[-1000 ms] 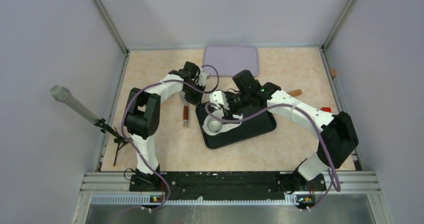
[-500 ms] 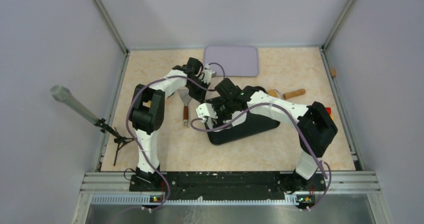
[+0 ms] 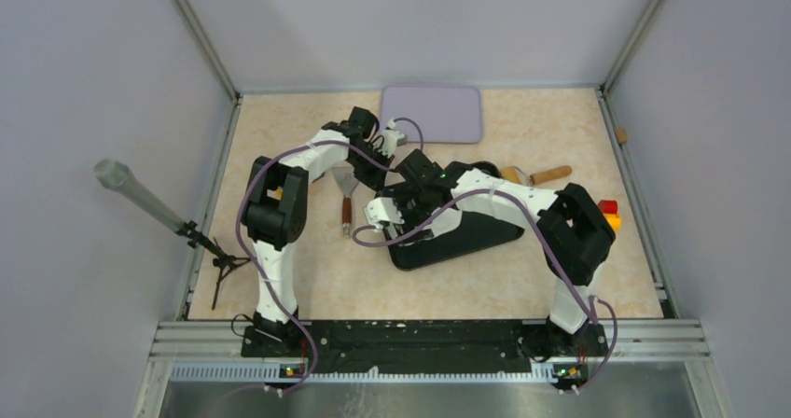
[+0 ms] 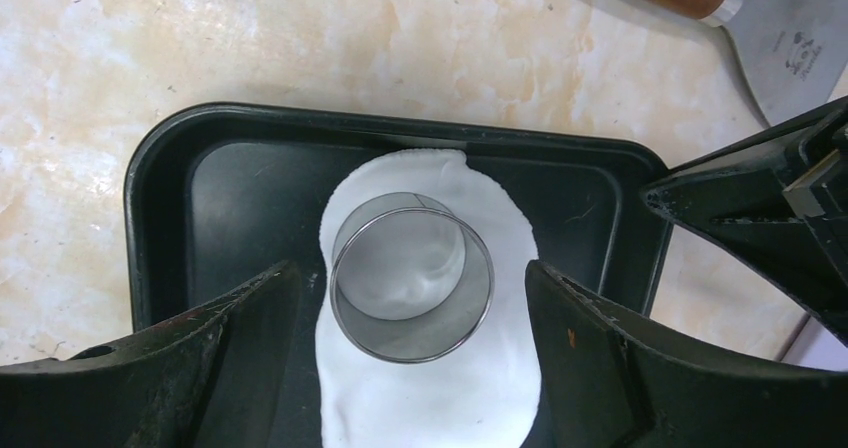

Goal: Roll out the dumpling wrappers from the dough
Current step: Press the dumpling wrapper on the work surface.

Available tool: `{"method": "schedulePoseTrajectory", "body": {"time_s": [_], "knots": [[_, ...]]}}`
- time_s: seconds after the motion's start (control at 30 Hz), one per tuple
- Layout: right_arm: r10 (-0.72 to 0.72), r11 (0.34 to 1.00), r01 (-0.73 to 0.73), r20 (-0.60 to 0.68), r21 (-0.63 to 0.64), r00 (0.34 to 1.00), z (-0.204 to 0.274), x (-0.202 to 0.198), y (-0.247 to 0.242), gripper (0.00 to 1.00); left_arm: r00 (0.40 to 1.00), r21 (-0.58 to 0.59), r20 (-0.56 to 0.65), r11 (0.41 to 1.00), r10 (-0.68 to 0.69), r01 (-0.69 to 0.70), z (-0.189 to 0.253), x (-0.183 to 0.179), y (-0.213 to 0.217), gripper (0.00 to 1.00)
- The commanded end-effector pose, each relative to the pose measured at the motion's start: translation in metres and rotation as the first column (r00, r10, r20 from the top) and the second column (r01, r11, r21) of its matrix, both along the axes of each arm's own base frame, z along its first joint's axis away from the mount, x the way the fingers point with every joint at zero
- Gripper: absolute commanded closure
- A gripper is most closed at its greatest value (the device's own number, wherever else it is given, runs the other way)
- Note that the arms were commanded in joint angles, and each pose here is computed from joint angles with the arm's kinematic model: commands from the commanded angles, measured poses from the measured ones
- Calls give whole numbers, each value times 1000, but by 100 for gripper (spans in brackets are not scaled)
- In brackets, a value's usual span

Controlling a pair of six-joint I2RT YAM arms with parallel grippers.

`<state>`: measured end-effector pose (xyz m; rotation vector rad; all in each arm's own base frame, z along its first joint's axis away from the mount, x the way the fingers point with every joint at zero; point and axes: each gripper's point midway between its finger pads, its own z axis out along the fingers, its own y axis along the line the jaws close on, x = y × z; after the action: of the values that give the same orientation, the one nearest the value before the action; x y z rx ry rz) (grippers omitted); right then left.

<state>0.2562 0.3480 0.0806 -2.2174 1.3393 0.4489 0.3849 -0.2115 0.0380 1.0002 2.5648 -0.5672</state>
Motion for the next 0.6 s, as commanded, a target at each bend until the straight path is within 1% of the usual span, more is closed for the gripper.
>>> {"method": "schedulePoseTrajectory", "body": {"time_s": [0.0,0.13,0.33,0.57], "knots": [[7,1000,-8,38,30,999,3,10,13,19,998,-27,-30,998,-56,55,-11,-9,-7,100],[0,1000,0,19,17,1000,-3,11,12,19,998,-24,-32,999,-49,48,-12,-9,-7,100],[-38,999,38,-1,31,999,-4,20,7,20,999,-24,-32,999,-44,44,-12,-10,-6,100],[-63,998,64,-19,7,998,-14,23,0,23,998,-26,-36,999,-43,42,-12,-11,-7,100]]}}
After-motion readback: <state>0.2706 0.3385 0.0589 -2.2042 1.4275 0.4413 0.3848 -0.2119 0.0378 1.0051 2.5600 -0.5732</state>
